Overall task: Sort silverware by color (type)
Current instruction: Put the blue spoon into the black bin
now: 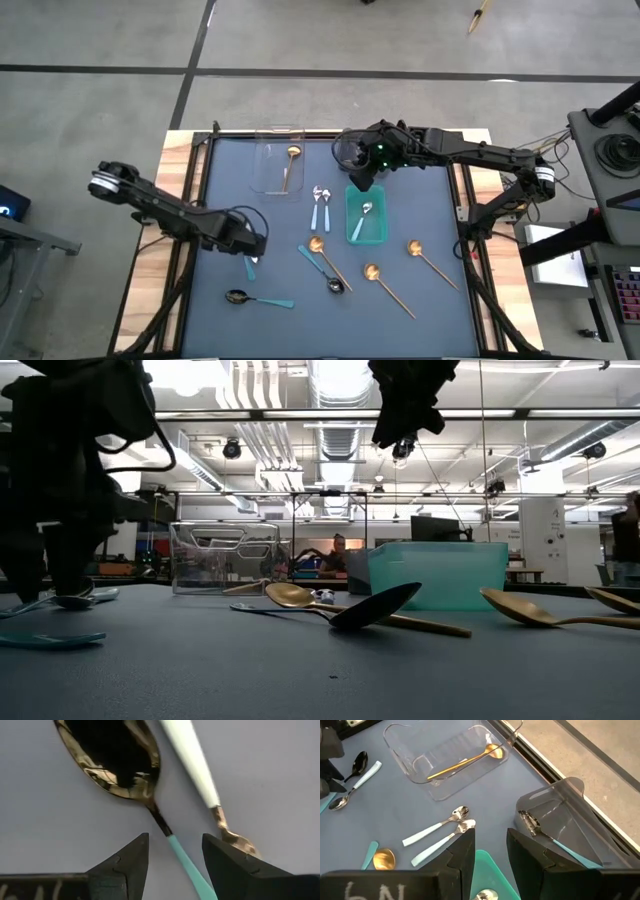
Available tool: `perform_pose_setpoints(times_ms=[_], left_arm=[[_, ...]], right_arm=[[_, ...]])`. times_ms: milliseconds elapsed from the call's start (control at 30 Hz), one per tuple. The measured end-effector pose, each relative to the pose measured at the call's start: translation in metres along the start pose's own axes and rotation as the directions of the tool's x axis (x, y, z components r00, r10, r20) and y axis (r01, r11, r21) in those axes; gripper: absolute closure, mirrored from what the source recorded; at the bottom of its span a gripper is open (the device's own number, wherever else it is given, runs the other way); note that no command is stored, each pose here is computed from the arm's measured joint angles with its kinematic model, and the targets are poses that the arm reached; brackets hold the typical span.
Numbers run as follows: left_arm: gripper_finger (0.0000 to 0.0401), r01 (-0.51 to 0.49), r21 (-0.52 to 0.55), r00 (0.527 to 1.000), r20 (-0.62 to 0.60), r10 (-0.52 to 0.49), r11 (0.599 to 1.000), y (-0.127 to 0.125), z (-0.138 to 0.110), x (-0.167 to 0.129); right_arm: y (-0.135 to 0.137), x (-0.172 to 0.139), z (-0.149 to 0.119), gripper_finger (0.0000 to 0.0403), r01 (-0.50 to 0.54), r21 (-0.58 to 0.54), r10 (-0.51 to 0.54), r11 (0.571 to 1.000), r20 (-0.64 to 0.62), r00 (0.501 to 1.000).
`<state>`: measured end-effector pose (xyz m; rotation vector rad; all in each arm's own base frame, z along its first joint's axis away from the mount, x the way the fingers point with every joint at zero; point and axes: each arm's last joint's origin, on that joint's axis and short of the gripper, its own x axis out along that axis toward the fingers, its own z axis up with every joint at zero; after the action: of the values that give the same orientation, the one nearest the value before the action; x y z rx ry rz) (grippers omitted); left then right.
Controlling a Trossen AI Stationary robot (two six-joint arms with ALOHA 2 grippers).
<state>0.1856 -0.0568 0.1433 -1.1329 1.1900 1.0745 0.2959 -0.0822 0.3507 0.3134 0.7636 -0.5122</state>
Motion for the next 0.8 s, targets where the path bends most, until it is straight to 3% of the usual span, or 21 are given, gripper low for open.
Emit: perform_pose_setpoints(times_ms=[300, 800], left_arm=[[0.0253, -0.05, 0.012, 0.999, 0.01, 0.049, 0.999, -0.013, -0.003, 0.007], [0.0324, -0.058, 0.013, 0.998, 0.012, 0.057, 0.998, -0.018, -0.003, 0.006]], right_arm=[[0.0, 0.0, 0.0, 0.03, 0.0, 0.0, 0.0, 1.0, 0.0, 1.0], [0.0, 0.0, 0.0, 0.03, 0.0, -0.001, 0.0, 1.0, 0.0, 1.0]])
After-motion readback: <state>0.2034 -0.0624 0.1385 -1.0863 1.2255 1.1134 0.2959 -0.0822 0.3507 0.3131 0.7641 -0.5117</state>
